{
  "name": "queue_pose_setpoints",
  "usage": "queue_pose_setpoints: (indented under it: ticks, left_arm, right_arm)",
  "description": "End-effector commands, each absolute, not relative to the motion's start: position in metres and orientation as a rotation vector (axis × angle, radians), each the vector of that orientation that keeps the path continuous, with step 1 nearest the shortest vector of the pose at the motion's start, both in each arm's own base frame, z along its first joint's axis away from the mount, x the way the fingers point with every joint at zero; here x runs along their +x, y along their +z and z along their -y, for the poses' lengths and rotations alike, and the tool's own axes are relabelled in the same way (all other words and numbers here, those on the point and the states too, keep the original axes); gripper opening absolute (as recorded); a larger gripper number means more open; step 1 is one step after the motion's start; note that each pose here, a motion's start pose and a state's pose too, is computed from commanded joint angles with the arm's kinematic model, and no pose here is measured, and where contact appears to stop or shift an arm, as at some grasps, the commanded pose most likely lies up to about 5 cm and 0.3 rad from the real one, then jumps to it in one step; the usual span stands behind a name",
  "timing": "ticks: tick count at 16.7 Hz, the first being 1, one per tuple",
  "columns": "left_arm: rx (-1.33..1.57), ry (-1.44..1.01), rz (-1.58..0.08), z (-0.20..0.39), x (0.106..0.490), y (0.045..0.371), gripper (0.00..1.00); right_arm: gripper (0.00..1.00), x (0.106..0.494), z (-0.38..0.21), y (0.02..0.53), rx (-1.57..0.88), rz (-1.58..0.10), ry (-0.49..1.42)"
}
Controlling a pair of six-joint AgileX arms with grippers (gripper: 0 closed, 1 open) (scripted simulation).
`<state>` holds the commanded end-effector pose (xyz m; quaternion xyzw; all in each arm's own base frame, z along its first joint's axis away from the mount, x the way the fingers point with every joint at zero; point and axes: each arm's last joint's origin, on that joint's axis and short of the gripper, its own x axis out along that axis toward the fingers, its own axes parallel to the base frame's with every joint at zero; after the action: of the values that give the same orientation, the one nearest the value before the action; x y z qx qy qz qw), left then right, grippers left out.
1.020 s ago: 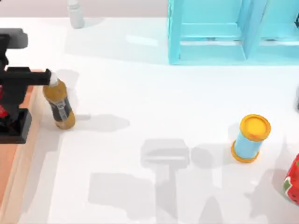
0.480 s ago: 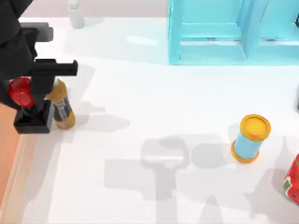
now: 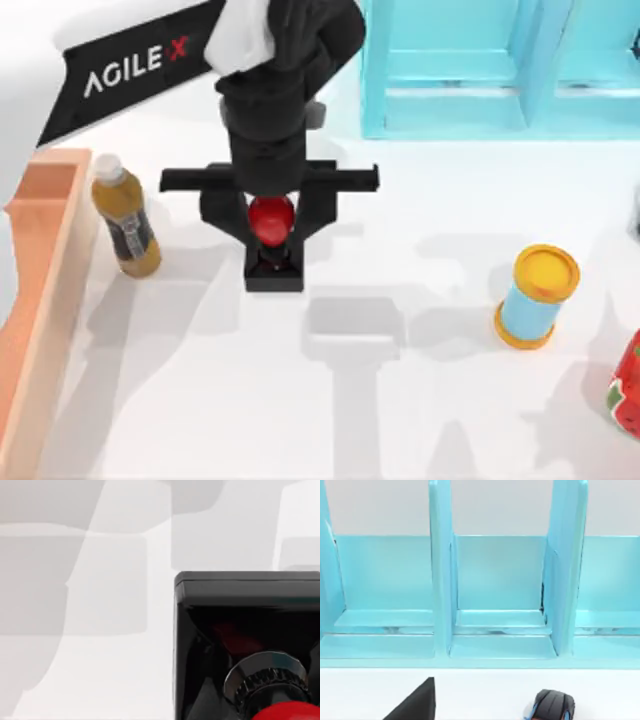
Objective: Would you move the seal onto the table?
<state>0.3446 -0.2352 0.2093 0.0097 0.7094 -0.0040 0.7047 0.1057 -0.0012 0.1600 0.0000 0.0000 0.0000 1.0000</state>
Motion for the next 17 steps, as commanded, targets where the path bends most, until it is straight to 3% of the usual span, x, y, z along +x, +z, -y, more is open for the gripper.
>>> queue_pose_setpoints:
  ticks: [7, 13, 17]
  left_arm:
    - [0.018, -0.012, -1.574, 0.252, 0.343, 0.198, 0.00]
    - [0.016, -0.016, -1.568, 0.254, 0.343, 0.159, 0.00]
    - [0.017, -0.015, -1.570, 0.254, 0.343, 0.155, 0.00]
  right_arm:
    - [1.00, 0.106, 0.001, 0.160, 0.000, 0.000, 0.000]
    - [1.00, 0.106, 0.001, 0.160, 0.000, 0.000, 0.000]
    - [1.00, 0.106, 0.001, 0.160, 0.000, 0.000, 0.000]
